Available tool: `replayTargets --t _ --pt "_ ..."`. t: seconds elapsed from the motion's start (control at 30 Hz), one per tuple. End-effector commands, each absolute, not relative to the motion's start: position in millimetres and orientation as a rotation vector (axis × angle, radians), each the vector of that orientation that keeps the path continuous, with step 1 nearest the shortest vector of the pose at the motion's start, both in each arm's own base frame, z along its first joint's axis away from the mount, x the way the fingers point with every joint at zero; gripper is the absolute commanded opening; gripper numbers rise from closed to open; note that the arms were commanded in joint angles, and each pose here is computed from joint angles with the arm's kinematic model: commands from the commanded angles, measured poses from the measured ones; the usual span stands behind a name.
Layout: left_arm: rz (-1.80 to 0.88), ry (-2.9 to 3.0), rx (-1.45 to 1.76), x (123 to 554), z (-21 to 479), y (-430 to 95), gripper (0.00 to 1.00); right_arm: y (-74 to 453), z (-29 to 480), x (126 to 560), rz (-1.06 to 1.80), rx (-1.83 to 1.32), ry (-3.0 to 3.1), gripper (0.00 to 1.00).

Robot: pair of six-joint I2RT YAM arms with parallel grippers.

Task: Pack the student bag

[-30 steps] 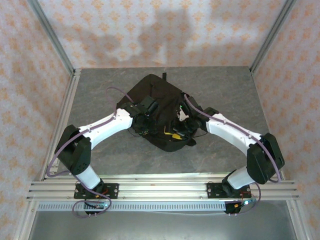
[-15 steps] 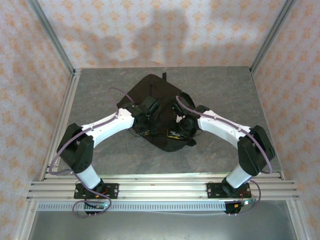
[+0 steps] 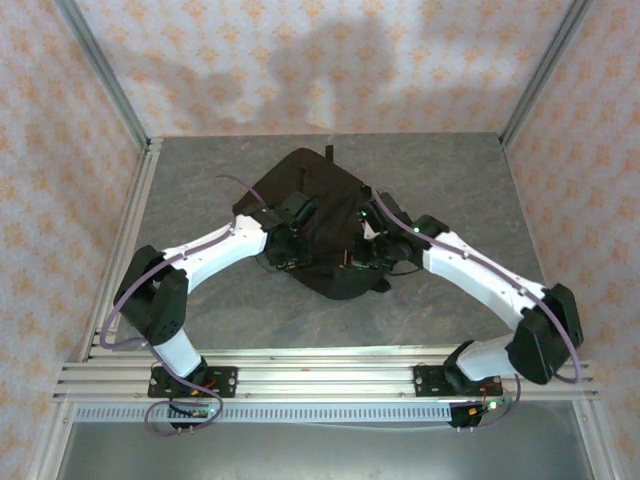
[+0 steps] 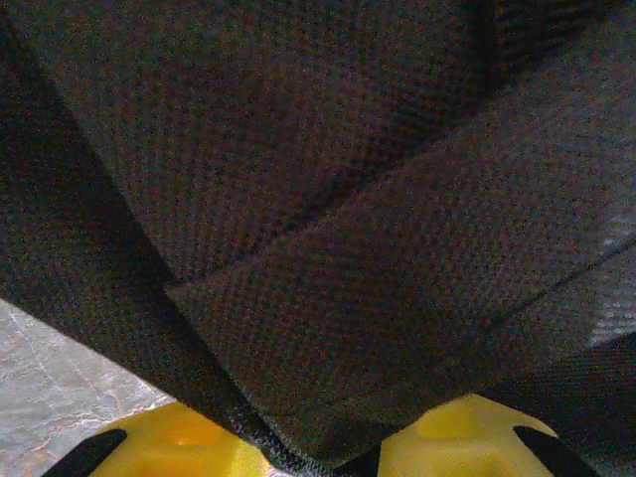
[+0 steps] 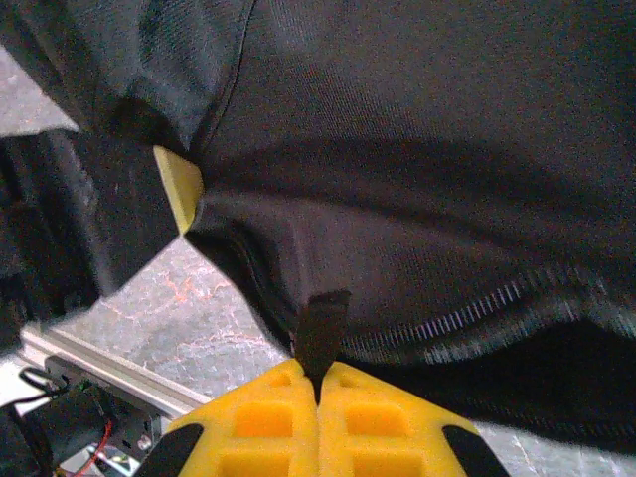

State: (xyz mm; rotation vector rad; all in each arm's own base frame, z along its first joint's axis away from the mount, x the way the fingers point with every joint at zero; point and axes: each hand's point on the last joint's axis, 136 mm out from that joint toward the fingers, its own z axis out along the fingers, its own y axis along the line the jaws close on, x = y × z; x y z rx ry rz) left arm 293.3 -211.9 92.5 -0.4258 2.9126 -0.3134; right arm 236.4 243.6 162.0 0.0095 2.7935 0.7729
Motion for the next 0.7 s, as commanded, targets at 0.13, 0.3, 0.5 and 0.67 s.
replayTargets --t 0.13,0.3,0.5,0.67 --pt "-0.173 2.910 -0.485 296.2 91.0 -184.6 0.29 222.6 150.9 222.2 0.712 0.006 2.774 0.00" --pt "-0.199 2.914 -0.487 294.5 91.5 -187.9 0.29 221.2 156.6 225.0 0.726 0.001 2.716 0.00" --pt "-0.182 2.904 -0.474 293.7 94.9 -183.9 0.28 211.7 148.1 226.0 0.655 0.033 2.725 0.00" --pt "-0.151 2.903 -0.496 292.3 94.8 -172.5 0.28 196.6 138.8 218.8 0.564 0.041 2.756 0.00"
